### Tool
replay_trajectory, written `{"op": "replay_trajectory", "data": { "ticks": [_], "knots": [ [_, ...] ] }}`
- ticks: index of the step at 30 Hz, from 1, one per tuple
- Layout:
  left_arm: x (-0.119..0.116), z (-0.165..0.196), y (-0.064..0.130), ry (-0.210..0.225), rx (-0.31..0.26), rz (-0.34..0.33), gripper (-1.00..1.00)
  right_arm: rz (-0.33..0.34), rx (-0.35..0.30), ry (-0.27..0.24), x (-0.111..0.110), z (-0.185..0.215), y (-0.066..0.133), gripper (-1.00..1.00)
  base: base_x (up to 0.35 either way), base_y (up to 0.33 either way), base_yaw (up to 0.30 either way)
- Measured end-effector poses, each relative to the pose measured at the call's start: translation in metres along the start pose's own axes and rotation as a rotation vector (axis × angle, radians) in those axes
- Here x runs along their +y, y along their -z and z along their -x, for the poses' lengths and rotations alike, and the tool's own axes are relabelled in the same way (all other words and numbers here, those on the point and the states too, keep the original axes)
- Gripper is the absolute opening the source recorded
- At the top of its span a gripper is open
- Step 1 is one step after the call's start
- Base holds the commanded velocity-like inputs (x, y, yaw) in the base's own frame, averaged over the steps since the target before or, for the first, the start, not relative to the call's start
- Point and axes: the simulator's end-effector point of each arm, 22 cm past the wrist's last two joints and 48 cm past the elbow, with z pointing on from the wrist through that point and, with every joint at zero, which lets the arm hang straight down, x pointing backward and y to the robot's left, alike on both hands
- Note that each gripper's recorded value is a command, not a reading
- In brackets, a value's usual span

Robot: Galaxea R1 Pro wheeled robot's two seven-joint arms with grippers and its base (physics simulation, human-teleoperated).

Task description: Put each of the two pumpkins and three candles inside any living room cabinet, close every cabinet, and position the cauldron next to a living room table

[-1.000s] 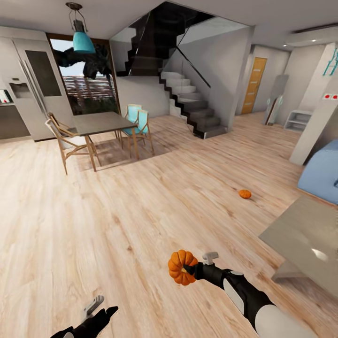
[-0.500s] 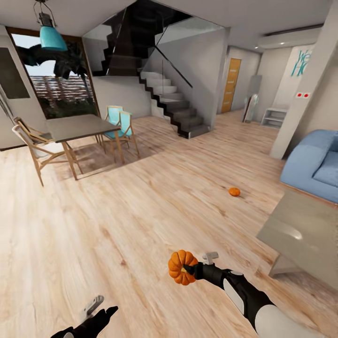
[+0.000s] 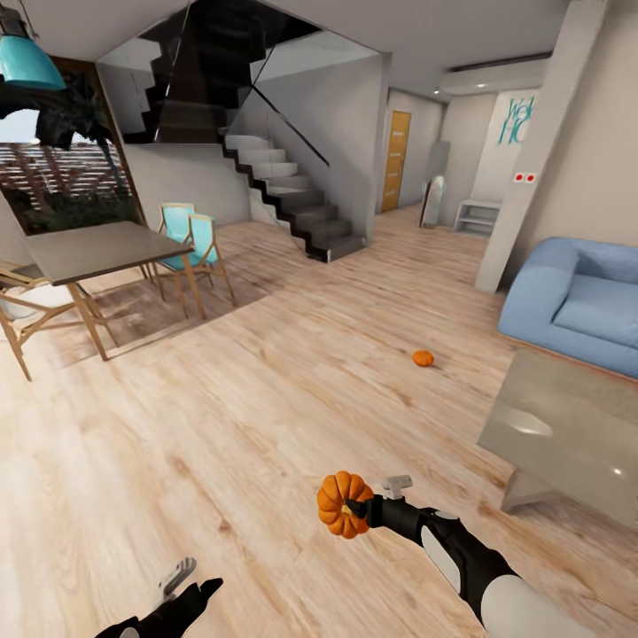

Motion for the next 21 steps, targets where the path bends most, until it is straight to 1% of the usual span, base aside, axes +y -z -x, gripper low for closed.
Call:
{"op": "replay_trajectory", "data": {
  "ticks": [7, 9, 13, 21],
  "knots": [
    [0.0003, 0.0003, 0.0003, 0.0, 0.0, 0.0, 1.0, 0.0, 0.0, 0.0, -0.0002, 0.0001, 0.0003, -1.0, 0.196, 0.286, -0.255],
    [0.0003, 0.0003, 0.0003, 0.0, -0.001, 0.0, 1.0, 0.0, 0.0, 0.0, -0.0001, 0.0, 0.0002, -1.0, 0.245, 0.26, -0.169],
    [0.0004, 0.0003, 0.0003, 0.0, -0.001, 0.0, 1.0, 0.0, 0.0, 0.0, 0.0002, 0.0, 0.0001, -1.0, 0.247, 0.258, -0.061],
    [0.0017, -0.0012, -0.0005, 0.001, 0.003, 0.003, 1.0, 0.001, 0.015, -0.007, -0.0002, -0.0048, -0.0009, -1.0, 0.249, 0.257, -0.006]
  ]
}}
